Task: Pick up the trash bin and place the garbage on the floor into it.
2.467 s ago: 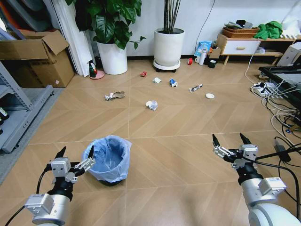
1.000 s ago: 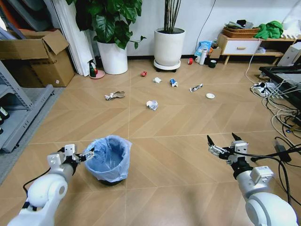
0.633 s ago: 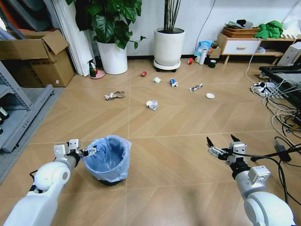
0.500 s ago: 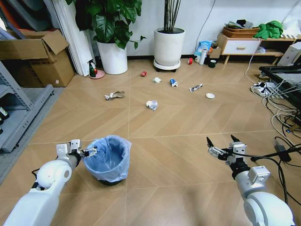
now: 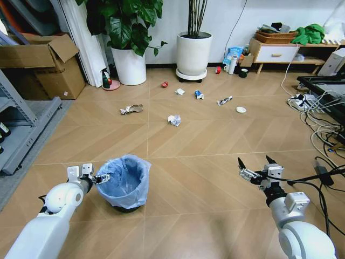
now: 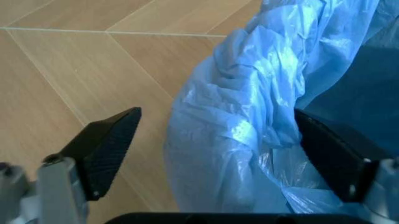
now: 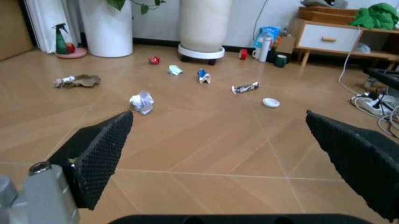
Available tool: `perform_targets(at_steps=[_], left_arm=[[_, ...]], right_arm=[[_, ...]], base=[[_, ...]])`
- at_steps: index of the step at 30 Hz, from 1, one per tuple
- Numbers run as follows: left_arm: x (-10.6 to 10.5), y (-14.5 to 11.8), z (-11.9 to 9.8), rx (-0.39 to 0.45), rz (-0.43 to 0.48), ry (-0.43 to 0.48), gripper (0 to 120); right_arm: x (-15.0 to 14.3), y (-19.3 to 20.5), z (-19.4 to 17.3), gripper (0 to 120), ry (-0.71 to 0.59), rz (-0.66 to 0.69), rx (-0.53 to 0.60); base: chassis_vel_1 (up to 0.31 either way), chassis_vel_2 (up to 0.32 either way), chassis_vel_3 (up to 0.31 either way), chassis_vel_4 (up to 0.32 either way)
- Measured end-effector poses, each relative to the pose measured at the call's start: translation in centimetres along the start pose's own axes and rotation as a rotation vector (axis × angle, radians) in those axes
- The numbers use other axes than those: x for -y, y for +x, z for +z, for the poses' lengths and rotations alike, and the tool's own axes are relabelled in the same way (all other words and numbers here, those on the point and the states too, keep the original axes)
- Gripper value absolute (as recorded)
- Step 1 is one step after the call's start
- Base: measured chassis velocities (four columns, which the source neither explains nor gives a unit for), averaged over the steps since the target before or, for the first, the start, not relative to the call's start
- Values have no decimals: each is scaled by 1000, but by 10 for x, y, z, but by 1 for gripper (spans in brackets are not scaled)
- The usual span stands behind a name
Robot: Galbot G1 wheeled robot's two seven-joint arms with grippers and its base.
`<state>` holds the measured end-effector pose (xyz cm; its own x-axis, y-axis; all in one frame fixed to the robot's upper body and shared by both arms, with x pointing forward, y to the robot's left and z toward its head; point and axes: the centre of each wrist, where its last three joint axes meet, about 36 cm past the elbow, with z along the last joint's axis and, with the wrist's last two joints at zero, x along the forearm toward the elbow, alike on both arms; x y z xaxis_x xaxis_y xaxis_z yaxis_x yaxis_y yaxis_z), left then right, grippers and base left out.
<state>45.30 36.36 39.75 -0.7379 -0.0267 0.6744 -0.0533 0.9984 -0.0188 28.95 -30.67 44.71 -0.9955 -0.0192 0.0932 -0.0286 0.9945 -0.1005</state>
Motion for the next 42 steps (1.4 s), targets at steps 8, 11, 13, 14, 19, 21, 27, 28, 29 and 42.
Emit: perform_targets(at_steps=[8,11,13,14,19,21,27,28,29,42], left_arm=[[2,-2,-3,-21,10,6,62],[2,-3,-2,-24,11,8,53],[2,-3,-1,-25,16,8,46],[3,-4,-1,-25,18,9,42],[6,-5,1,-16,29,17,19],[8,-5,2,-14,29,19,14],[17,3,7,10,15,34,0],[18,5,7,17,14,36,0],[20,15,6,37,11,52,0],[34,99,5,277,-101,127,0]], right_arm=[[1,1,-2,100,0,5,6],[1,1,-2,100,1,8,6],[2,1,-2,100,0,13,8],[2,1,-3,100,0,15,8],[3,0,-5,100,-8,43,-3],[2,0,-7,100,-14,52,-15],[5,-2,-14,100,-18,71,-30],[6,-2,-14,100,-19,76,-30],[7,-4,-16,100,-25,86,-30],[9,-7,-36,100,-99,108,6]], base=[[0,0,0,0],[0,0,0,0],[0,0,0,0],[0,0,0,0],[0,0,0,0],[0,0,0,0],[0,0,0,0],[0,0,0,0],[0,0,0,0],[0,0,0,0]])
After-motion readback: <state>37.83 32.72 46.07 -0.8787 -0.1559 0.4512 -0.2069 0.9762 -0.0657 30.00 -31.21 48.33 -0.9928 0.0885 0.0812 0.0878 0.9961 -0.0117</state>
